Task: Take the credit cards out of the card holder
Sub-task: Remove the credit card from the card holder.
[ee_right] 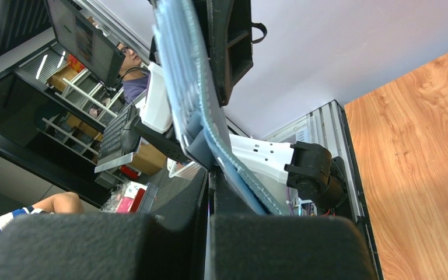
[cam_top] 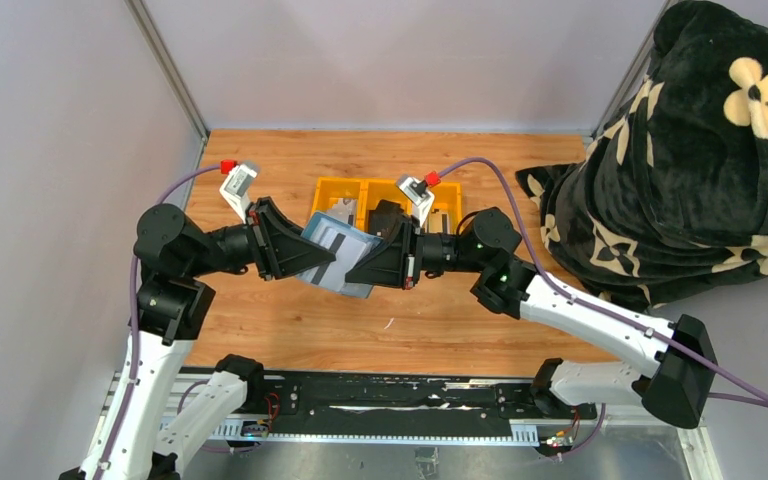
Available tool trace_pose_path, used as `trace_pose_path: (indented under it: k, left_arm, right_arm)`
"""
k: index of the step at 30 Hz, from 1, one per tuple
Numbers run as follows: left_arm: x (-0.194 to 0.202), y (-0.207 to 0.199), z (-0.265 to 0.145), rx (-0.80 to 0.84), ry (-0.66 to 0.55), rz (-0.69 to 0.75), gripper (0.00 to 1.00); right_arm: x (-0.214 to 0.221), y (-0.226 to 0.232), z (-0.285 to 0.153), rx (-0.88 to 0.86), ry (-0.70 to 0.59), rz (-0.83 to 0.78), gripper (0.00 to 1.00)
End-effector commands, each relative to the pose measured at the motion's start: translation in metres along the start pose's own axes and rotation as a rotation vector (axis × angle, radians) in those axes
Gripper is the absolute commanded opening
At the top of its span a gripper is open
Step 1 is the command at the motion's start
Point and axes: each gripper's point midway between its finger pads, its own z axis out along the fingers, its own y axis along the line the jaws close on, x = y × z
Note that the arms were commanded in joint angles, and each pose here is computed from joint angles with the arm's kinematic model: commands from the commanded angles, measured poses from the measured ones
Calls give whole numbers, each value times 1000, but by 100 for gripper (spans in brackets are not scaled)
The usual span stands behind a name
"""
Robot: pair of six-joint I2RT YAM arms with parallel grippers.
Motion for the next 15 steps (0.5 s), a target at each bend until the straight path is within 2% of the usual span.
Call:
trace_pose_path:
  k: [1,4,13,15]
  left_arm:
    - [10,-13,-4,44,45,29,18]
    - [9,-14,-4,44,42,42,12]
    - [5,-16,-4,43,35,45,5]
    - [4,-16,-4,42,32,44,4]
  right_arm:
    - [-18,7,-3,-6,-76,-36,0]
    - [-17,11,-5,-18,-70,-41,0]
    - [-15,16,-10,-35,-81,-54,0]
    - [-19,19,-8,-47,-85,-53,9]
